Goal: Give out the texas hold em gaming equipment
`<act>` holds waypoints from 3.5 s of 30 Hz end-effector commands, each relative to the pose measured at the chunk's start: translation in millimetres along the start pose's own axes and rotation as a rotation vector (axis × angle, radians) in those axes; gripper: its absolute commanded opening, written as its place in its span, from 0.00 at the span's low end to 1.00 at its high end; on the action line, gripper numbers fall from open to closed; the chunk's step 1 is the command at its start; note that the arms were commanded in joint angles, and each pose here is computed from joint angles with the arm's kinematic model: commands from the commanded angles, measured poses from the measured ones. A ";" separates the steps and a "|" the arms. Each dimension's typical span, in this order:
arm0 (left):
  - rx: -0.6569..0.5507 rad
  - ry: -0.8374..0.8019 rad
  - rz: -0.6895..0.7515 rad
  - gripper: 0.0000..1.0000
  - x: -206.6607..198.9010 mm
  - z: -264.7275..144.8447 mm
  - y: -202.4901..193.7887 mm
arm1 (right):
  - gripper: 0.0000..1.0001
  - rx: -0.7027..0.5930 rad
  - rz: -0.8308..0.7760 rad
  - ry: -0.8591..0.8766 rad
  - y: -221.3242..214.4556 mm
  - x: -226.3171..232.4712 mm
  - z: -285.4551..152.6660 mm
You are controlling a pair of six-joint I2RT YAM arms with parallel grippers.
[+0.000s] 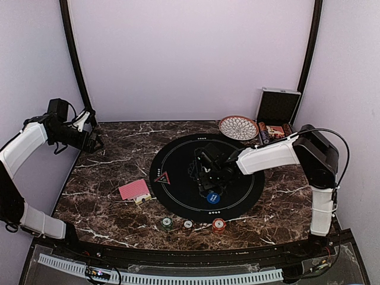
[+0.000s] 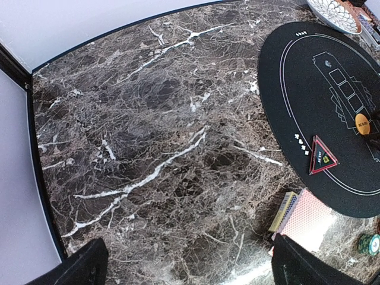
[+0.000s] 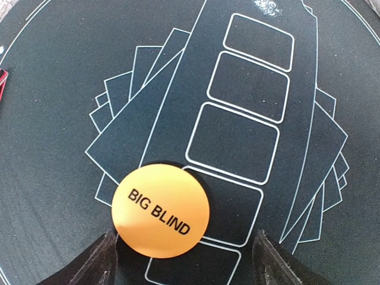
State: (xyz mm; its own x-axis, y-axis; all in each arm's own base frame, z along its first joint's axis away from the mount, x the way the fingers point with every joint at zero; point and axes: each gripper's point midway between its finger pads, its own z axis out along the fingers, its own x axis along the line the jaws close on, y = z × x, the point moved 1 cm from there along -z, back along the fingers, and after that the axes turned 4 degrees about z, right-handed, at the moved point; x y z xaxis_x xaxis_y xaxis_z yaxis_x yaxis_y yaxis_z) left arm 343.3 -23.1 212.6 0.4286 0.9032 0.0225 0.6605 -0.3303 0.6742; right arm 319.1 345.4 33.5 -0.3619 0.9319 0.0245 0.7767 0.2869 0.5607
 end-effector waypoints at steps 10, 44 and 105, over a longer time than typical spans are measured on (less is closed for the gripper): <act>-0.013 -0.013 0.001 0.99 -4.0 -9.9 6.6 | 0.66 0.066 -0.014 -0.026 -14.9 3.7 22.2; -0.019 -0.010 0.009 0.99 -4.2 -14.7 9.8 | 0.59 0.156 0.073 -0.057 -35.4 -19.7 11.5; -0.020 -0.035 0.023 0.99 -12.1 -21.8 7.2 | 0.73 0.019 0.049 -0.015 64.3 -33.3 6.2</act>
State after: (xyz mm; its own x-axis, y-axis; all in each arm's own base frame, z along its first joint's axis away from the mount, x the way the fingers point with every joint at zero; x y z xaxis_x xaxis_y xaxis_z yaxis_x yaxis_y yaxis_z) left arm 333.8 -26.0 224.7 0.4414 0.8970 0.0208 0.6516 -0.3364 0.6799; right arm 419.3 340.5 40.5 -0.2546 0.9670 -0.0082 0.7903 0.2130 0.5745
